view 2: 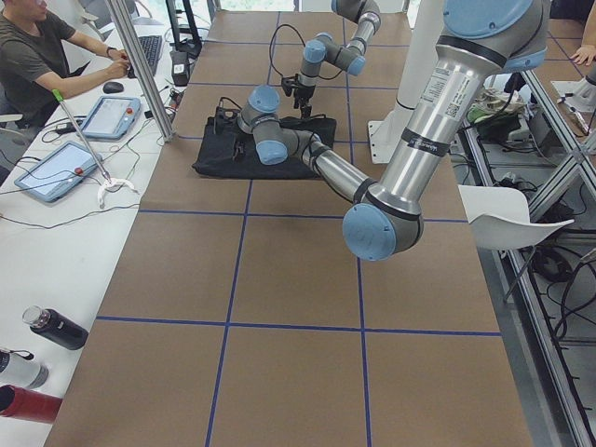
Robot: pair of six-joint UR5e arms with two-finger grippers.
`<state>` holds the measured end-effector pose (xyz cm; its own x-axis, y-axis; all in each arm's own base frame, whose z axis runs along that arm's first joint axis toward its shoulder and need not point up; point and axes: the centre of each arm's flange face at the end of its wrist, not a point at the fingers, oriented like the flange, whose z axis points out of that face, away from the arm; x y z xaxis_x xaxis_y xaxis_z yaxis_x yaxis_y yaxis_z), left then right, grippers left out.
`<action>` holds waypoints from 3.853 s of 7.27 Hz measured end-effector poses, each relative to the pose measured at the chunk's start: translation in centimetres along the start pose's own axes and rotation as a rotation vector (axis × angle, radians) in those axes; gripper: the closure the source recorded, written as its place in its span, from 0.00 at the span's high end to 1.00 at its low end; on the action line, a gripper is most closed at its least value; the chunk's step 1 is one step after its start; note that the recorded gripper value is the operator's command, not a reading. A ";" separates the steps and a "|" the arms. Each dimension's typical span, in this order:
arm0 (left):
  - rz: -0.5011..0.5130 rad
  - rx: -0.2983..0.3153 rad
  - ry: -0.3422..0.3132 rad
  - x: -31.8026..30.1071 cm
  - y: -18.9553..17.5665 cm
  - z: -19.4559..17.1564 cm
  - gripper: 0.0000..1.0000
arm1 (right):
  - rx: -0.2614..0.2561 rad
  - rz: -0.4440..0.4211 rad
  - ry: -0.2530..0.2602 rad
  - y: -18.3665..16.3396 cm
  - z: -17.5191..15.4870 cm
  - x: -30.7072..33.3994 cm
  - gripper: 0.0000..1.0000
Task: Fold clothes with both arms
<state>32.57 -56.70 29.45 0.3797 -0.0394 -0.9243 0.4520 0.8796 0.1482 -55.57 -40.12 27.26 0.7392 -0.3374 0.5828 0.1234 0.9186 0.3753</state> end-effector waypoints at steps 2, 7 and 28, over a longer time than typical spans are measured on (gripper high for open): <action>0.000 -0.001 0.001 0.0 0.1 0.0 1.00 | -0.018 -0.002 0.008 0.7 0.8 0.4 1.00; -0.001 -0.004 0.002 0.2 0.3 0.1 1.00 | -0.025 -0.009 0.014 0.9 1.2 0.5 1.00; -0.007 -0.018 0.013 0.9 1.3 0.3 1.00 | -0.061 -0.040 0.007 -3.8 1.7 2.4 1.00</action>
<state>33.75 -55.76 28.90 0.3662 -0.0391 -0.9297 0.4401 0.8876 0.1360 -55.38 -44.77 28.43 0.7374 -0.3731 0.5630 0.1928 0.9152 0.3540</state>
